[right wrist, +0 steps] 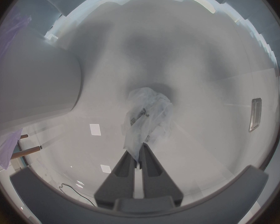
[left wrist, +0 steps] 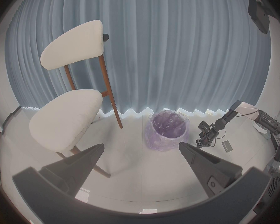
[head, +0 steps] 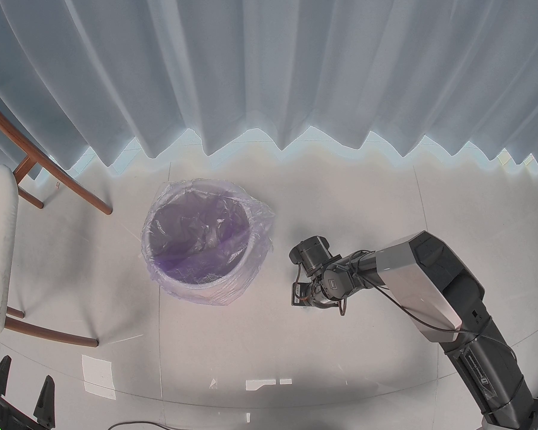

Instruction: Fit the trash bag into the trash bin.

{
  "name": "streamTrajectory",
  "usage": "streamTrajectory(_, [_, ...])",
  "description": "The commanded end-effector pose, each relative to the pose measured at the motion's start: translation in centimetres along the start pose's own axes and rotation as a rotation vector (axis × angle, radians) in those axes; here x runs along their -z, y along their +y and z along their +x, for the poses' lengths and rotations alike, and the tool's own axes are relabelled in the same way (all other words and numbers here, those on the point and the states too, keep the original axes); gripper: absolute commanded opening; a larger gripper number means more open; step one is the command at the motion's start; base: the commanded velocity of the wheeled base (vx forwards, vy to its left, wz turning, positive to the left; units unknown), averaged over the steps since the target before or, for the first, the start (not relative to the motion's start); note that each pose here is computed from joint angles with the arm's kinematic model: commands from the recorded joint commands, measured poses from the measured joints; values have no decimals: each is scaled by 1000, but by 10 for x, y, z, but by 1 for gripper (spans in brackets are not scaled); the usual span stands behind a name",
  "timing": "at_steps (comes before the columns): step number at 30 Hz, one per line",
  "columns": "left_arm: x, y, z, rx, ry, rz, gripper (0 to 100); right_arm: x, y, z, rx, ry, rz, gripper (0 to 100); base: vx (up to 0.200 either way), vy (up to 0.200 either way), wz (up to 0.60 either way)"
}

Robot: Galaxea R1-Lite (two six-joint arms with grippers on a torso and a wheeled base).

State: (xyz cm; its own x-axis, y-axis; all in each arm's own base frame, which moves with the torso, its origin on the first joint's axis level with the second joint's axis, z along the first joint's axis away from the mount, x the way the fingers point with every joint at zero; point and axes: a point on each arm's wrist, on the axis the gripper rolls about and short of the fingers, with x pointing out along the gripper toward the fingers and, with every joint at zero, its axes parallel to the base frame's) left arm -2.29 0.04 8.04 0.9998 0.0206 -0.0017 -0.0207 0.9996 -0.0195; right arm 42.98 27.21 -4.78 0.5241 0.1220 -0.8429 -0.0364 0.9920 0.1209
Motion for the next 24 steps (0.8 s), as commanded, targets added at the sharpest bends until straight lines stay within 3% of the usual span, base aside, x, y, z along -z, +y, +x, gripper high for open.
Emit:
streamTrajectory(1, [5,0,0,-1,1,0,100,-5,-4,-25,32,-20,22,0,0,0,0])
streamTrajectory(5, [5,0,0,-1,1,0,100,-9,-8,-60,18,-41,58,0,0,0,0])
streamTrajectory(11, [5,0,0,-1,1,0,100,-42,-9,-149,-154,-308,124,0,0,0,0])
streamTrajectory(12, [5,0,0,-1,1,0,100,-50,-4,-176,-217,-393,131,0,0,0,0])
streamTrajectory(14, [5,0,0,-1,1,0,100,-55,6,-209,-289,-470,129,0,0,0,0])
streamTrajectory(19, [5,0,0,-1,1,0,100,-50,27,-279,-426,-561,109,0,0,0,0])
streamTrajectory(24, [5,0,0,-1,1,0,100,-34,46,-304,-510,-581,75,0,0,0,0])
